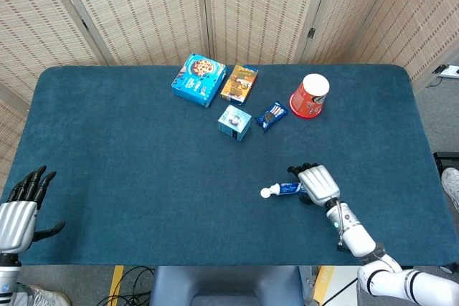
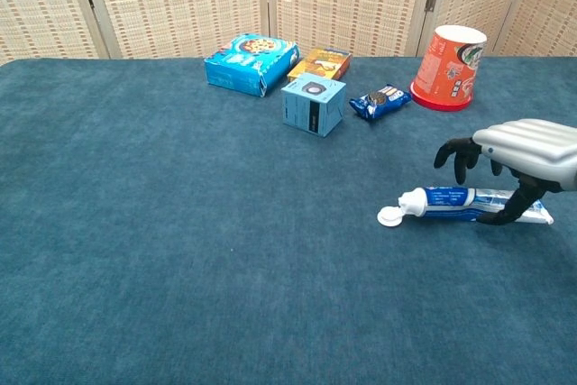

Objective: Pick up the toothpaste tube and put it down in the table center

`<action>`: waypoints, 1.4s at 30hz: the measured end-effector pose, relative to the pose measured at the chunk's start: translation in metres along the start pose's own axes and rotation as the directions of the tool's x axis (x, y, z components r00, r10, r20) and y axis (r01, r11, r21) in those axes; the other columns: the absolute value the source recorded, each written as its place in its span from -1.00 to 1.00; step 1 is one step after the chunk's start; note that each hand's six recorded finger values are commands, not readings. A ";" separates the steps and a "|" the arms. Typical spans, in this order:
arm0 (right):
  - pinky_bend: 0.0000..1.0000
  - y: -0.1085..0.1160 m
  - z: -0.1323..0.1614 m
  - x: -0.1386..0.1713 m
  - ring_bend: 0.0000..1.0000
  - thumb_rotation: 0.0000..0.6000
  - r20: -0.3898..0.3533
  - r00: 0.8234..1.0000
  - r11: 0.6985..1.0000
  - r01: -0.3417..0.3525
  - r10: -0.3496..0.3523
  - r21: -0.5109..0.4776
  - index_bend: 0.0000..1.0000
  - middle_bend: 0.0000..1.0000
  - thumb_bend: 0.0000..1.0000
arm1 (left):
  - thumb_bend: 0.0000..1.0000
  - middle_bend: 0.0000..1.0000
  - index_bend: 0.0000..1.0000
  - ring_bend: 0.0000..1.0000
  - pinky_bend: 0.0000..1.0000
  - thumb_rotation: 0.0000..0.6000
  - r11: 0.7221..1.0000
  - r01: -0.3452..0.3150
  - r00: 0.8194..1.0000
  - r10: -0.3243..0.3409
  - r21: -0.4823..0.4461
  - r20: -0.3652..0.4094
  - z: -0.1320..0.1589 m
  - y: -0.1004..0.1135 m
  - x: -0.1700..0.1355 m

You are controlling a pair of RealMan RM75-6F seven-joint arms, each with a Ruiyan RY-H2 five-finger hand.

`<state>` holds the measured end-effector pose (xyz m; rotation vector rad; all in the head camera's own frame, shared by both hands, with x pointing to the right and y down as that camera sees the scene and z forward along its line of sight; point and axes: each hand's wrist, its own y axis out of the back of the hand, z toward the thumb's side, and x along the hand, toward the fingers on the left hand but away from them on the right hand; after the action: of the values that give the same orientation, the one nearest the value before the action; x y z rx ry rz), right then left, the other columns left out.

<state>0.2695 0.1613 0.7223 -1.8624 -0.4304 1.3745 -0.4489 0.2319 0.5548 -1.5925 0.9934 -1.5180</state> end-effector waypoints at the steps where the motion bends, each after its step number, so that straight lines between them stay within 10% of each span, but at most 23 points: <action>1: -0.22 -0.002 0.001 -0.002 -0.40 1.00 0.000 1.000 1.000 -0.006 0.006 0.005 -0.35 -0.16 -0.44 | -1.00 -0.96 -0.79 -0.89 -0.68 1.00 1.000 0.000 1.000 0.000 0.000 -0.001 0.000 0.000 0.000; 16: -0.15 -0.008 -0.004 -0.005 -0.27 1.00 0.012 1.000 0.999 -0.015 0.015 0.028 -0.12 -0.02 -0.25 | -1.00 -0.96 -0.79 -0.89 -0.68 1.00 1.000 -0.003 1.000 0.003 -0.004 -0.006 -0.003 -0.001 0.000; 27: 0.04 -0.001 0.008 -0.008 0.11 1.00 -0.023 1.000 1.000 0.015 -0.015 0.013 0.42 0.38 0.08 | -1.00 -0.96 -0.79 -0.89 -0.68 1.00 1.000 -0.008 1.000 0.008 -0.002 0.003 -0.002 0.002 0.005; 36: 0.10 0.033 0.046 -0.003 0.16 1.00 -0.149 0.983 0.979 0.077 -0.106 -0.188 0.47 0.42 0.09 | -1.00 -0.96 -0.79 -0.89 -0.68 1.00 0.999 -0.020 0.997 0.022 -0.037 0.070 0.012 0.011 0.026; 42: 0.10 0.061 0.086 -0.005 0.16 1.00 -0.254 0.951 0.911 0.060 -0.176 -0.409 0.47 0.42 0.09 | -0.92 -0.96 -0.87 -0.89 -0.68 1.00 0.997 -0.025 0.985 0.037 -0.074 0.168 0.038 0.012 0.047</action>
<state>0.1789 0.1510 0.6698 -2.2822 -0.7012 0.9605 -0.4109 0.1841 0.5627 -1.7170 0.9815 -1.3145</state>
